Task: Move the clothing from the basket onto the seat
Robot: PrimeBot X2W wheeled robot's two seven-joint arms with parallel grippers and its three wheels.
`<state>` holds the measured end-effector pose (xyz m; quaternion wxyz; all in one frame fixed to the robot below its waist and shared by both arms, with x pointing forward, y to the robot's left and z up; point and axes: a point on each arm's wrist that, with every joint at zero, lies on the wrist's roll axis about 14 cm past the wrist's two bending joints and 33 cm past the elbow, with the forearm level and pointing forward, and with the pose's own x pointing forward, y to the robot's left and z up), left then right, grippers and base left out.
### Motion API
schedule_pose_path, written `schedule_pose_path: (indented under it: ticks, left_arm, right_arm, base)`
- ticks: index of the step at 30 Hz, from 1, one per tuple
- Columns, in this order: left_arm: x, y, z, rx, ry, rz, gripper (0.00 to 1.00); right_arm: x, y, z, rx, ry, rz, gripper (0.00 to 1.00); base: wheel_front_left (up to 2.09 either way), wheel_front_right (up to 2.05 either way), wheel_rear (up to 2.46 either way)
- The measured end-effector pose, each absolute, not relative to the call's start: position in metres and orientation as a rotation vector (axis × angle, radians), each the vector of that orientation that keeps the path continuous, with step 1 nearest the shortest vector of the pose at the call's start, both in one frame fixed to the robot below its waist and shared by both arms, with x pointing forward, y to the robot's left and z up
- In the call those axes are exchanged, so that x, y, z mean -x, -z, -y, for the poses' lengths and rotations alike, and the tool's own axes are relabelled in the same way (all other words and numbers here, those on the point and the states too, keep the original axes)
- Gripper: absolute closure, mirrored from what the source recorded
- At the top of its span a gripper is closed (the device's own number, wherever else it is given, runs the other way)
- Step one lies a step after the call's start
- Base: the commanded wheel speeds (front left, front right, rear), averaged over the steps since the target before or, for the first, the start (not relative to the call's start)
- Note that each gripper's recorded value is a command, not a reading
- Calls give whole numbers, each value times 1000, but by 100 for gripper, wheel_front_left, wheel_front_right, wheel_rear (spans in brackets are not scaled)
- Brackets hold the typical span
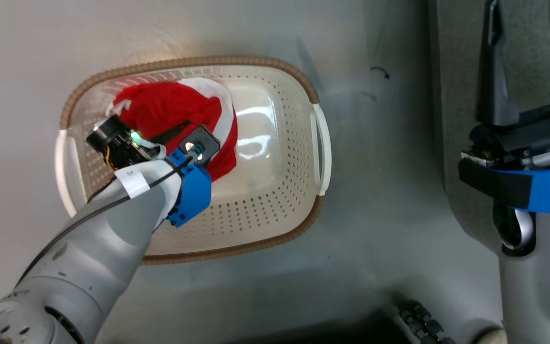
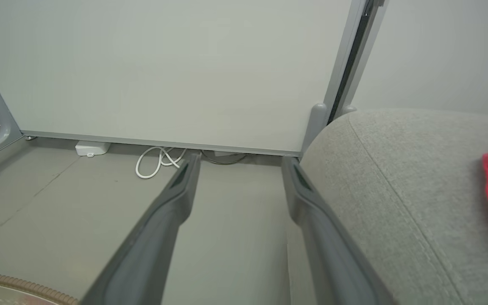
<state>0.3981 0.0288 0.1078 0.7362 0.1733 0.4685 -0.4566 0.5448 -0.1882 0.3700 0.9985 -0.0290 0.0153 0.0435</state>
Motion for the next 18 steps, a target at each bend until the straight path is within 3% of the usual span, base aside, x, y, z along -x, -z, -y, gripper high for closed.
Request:
schedule_pose_path:
  ticks: [18]
  left_arm:
    - [-383,-36,-53,-581,1071,-1184,0]
  right_arm:
    - [-540,-324,198,125,-83,-98,0]
  base:
    - [0,0,0]
